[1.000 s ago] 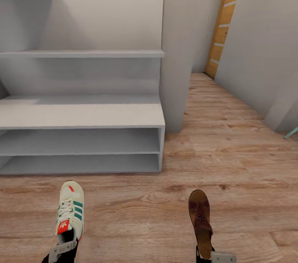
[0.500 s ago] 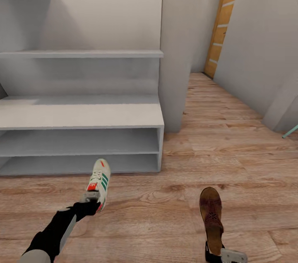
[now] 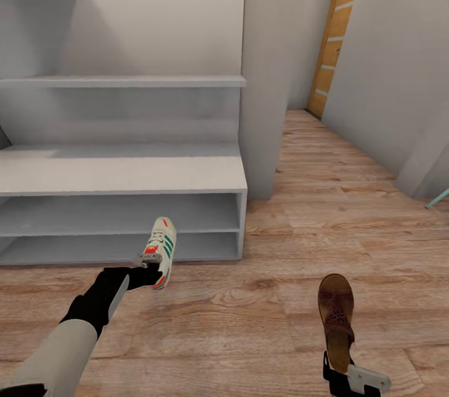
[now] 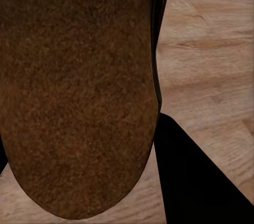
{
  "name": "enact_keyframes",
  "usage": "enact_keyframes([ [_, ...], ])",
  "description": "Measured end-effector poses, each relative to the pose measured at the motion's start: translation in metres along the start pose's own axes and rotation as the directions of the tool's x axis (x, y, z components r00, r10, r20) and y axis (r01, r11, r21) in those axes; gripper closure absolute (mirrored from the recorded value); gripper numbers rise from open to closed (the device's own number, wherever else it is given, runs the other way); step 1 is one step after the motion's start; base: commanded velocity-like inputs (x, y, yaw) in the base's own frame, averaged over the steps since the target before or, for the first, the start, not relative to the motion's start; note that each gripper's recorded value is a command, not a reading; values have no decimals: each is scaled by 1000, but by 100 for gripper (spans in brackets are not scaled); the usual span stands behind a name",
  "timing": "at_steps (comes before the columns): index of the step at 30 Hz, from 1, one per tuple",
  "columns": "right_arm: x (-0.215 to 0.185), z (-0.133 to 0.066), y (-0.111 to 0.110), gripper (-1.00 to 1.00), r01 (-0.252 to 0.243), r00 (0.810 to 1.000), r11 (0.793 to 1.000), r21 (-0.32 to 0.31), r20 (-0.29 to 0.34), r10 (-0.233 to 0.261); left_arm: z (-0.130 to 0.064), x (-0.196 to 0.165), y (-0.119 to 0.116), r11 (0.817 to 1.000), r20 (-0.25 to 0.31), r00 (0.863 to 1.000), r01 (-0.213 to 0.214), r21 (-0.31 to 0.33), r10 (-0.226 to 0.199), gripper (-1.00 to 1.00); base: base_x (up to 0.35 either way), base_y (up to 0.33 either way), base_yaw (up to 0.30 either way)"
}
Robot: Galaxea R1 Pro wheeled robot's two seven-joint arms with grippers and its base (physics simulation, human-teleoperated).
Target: Pick up the two gym shoes and the two sandals from the corridor floor and place them onto the hallstand (shoe rack) in the corridor, making sure they are on the rack and not on the floor. Arrange them so the two gym shoes are next to each other and the two sandals are next to each other.
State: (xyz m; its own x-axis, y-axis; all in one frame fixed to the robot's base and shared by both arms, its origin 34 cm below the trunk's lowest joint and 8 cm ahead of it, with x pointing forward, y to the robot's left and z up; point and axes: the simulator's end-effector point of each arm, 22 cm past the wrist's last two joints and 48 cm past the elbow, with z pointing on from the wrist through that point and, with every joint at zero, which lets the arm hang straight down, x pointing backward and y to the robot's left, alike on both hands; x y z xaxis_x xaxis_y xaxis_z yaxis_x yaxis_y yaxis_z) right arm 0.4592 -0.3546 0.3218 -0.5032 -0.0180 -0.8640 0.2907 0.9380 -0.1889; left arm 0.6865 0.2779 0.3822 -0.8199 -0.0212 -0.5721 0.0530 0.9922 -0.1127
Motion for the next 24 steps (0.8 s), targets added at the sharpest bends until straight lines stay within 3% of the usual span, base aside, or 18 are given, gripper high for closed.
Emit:
enact_keyframes([
  [13,-13,3,3,100,-4,1000,1000,-3,16,5,-8,-23,3,1000,29,999,-29,-12,29,100,0,0,0],
  [17,-9,6,2,100,-8,1000,1000,3,19,8,-8,-24,3,1000,-12,1000,-18,-16,18,100,0,0,0],
  [24,-12,14,3,100,-17,998,1000,6,60,17,2,-16,6,1000,-30,999,-14,-20,13,100,0,0,0],
])
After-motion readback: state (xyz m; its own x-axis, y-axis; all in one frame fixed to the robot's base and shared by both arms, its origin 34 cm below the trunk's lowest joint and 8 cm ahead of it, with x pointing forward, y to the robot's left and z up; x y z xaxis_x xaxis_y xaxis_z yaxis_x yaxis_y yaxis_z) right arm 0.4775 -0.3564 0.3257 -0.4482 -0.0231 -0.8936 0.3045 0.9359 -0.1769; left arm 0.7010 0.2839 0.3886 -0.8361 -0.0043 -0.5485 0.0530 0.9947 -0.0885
